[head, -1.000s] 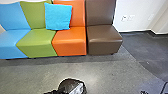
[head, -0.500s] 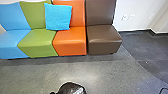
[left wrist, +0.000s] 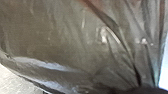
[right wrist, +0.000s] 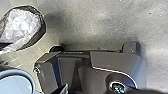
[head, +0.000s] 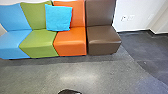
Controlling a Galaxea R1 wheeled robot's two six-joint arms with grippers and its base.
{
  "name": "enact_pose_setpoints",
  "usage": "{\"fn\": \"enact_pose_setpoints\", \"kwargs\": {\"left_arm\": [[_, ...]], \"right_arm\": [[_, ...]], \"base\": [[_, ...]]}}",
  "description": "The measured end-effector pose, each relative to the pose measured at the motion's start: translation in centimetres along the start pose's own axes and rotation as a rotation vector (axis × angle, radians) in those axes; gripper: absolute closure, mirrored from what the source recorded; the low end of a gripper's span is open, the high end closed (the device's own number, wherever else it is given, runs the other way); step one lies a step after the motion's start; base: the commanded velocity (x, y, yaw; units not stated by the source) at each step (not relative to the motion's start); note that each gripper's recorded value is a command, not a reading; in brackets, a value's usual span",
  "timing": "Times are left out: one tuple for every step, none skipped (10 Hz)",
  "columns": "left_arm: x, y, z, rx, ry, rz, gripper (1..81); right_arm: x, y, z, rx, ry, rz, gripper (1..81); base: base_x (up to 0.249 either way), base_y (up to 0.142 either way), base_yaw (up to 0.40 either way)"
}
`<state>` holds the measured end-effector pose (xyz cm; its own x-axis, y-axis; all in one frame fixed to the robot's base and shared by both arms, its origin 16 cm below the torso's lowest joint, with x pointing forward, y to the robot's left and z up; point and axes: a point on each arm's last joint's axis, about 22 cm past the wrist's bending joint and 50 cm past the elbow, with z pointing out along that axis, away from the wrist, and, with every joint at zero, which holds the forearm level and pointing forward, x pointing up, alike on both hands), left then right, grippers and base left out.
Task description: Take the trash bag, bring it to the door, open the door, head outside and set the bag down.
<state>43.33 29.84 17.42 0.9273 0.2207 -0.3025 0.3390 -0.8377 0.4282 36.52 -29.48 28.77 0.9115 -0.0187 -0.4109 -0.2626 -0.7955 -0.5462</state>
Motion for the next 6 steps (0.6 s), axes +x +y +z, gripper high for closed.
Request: {"fn": "enact_pose_setpoints", "kwargs": {"left_arm": [[-0.7,0.4,-1.7,-0.010,0.001,0.010,81.1],[-1.7,0.2,-3.5,-0.009,0.004,0.014,81.1],[-3.4,-0.7,-4.9,0.001,0.000,0.007,81.1],[-6.1,-1.5,-5.6,0.007,-0.020,0.010,81.1],[-8.7,-1.5,-6.0,0.005,-0.043,0.008,81.1],[-10.8,-1.3,-6.4,-0.001,-0.057,0.024,81.1]], "right_arm": [[-1.6,-0.4,0.2,0.004,-0.003,-0.002,1.0],[-3.4,-0.6,0.6,0.004,-0.005,-0.005,1.0],[-4.7,-0.7,0.7,-0.001,0.000,-0.008,1.0],[-5.7,-0.8,0.8,-0.008,0.012,-0.014,1.0],[-6.9,-1.2,1.1,-0.006,0.024,-0.023,1.0],[-8.1,-1.6,1.5,-0.007,0.034,-0.025,1.0]], "base": [[0.000,0.000,0.000],[0.000,0.000,0.000],[0.000,0.000,0.000],[0.000,0.000,0.000],[0.000,0.000,0.000],[0.000,0.000,0.000]]}}
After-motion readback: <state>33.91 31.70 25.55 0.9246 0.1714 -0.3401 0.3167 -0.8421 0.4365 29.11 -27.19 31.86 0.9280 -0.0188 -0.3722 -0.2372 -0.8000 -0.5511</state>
